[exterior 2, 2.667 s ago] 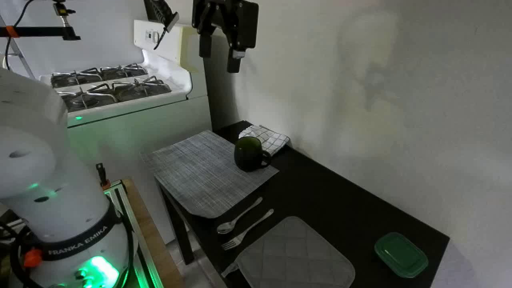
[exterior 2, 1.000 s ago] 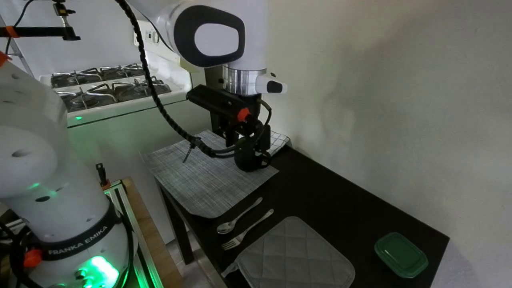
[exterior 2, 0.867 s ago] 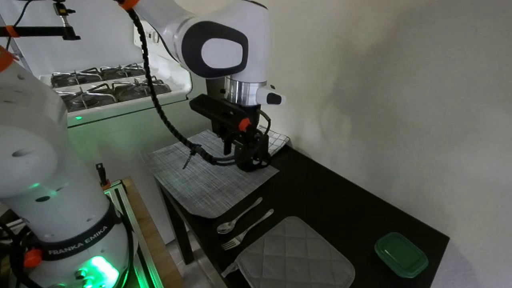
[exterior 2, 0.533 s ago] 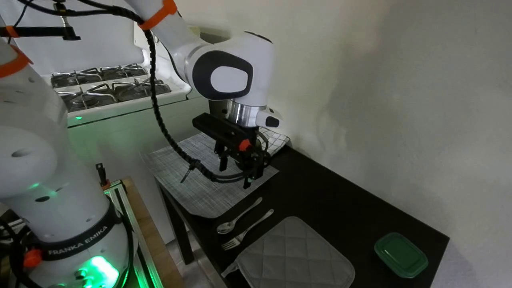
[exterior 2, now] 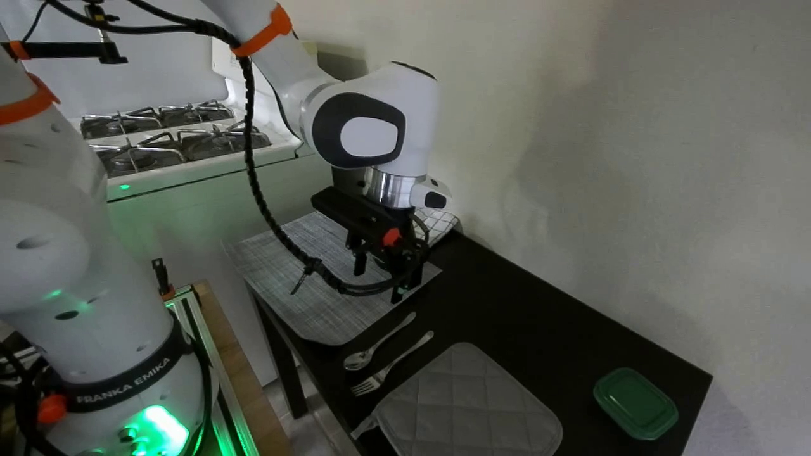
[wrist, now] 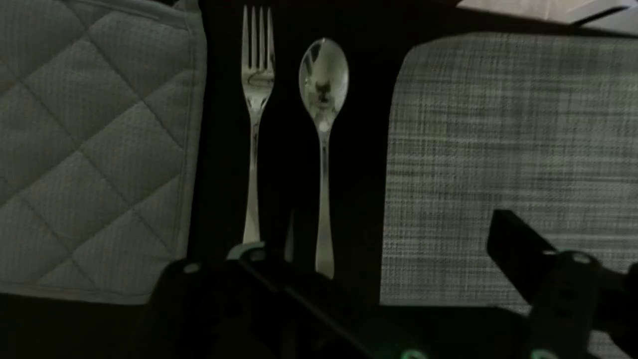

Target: Put the silver spoon in the black mug.

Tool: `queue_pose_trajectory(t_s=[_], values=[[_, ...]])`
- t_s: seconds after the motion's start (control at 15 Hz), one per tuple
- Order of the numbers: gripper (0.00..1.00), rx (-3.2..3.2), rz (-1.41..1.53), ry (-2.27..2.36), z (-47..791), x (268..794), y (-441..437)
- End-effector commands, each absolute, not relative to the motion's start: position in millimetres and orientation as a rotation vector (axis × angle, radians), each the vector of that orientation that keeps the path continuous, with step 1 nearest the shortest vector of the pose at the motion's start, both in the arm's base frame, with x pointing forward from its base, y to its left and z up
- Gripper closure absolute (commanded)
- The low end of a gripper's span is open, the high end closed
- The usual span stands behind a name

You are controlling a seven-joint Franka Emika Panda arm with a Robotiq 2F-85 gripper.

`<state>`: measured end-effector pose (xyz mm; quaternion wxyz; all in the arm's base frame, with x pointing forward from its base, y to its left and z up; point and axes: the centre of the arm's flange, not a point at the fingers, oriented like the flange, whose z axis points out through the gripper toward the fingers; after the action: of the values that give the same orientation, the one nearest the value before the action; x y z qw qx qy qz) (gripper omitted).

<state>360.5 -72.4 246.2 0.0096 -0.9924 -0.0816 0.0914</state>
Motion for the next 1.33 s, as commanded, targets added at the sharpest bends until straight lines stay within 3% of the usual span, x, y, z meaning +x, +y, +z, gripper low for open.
queue_pose_trajectory(t_s=[0.0,0.47,0.73,0.87,0.93,1.0,1.07,1.13,1.27], values=[[0.0,-3.171,0.114,-0.186,212,369,-75],[0.0,-3.195,0.029,-0.129,169,375,-69],[0.27,-3.206,0.045,-0.11,155,373,-68],[0.3,-3.212,0.055,-0.108,150,371,-68],[0.13,-3.213,0.062,-0.107,148,371,-68],[0.09,-3.216,0.069,-0.109,147,370,-69],[0.23,-3.219,0.076,-0.107,146,370,-69],[0.48,-3.222,0.08,-0.108,145,369,-70],[0.49,-3.228,0.084,-0.108,144,369,-71]])
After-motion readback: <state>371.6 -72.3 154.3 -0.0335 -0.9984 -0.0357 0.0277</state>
